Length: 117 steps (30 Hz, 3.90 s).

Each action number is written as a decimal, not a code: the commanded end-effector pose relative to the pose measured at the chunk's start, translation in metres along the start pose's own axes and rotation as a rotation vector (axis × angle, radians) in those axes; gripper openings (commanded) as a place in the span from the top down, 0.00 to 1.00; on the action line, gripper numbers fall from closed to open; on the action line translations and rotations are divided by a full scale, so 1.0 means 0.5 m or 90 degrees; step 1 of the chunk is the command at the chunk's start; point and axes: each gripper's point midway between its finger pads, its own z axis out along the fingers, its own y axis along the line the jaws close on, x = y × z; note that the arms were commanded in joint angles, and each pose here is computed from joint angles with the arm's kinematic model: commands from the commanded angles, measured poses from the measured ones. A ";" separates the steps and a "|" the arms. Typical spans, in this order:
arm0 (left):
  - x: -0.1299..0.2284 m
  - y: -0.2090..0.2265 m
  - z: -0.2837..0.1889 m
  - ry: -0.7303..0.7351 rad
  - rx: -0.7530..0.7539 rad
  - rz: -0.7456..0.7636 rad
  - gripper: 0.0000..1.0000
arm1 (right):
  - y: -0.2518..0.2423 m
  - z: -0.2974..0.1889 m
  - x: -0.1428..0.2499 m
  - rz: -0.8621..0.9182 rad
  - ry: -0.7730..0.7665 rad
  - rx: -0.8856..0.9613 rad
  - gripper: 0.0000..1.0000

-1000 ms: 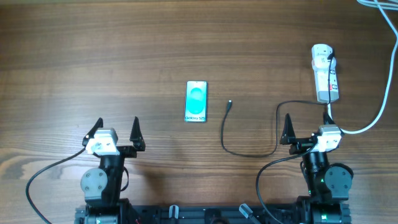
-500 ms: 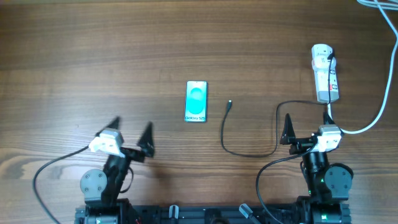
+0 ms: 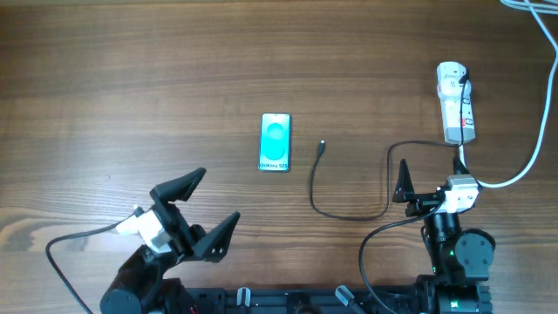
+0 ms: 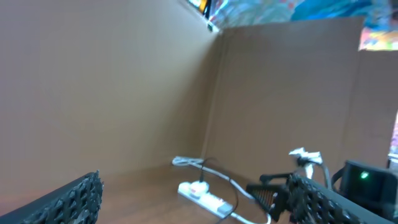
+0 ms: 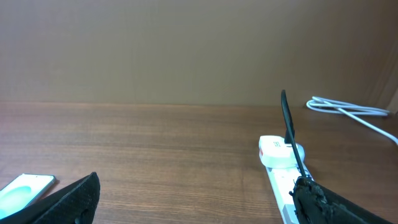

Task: Plug charger to phone and switch on socket
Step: 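Raise the left arm and move the left gripper over the phone, then lower the left gripper onto the phone's top edge and close it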

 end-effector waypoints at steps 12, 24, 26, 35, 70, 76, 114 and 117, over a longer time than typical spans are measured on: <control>-0.178 0.043 0.133 0.263 -0.139 -0.132 0.00 | -0.006 0.000 -0.001 -0.011 -0.003 0.010 0.00; -0.165 0.075 0.253 0.456 -0.018 -0.449 0.00 | -0.006 0.000 -0.001 -0.011 -0.003 0.010 0.00; -0.121 0.096 0.257 0.491 -0.088 -0.456 0.01 | -0.006 0.000 -0.001 -0.011 -0.002 0.010 0.00; 0.065 0.135 0.234 0.684 -0.369 -0.327 0.00 | -0.006 0.000 -0.001 -0.011 -0.003 0.010 0.00; 0.421 0.245 0.245 1.094 -0.528 -0.337 0.00 | -0.006 0.000 -0.001 -0.011 -0.003 0.010 0.00; 0.459 0.267 0.200 1.103 -0.622 -0.297 0.00 | -0.006 0.000 -0.001 -0.011 -0.003 0.010 0.00; 0.591 0.314 0.166 1.097 -0.632 -0.270 0.00 | -0.006 0.000 -0.001 -0.011 -0.003 0.010 0.00; 0.602 0.313 0.166 1.091 -0.626 -0.275 0.00 | -0.006 0.000 -0.001 -0.011 -0.003 0.010 0.00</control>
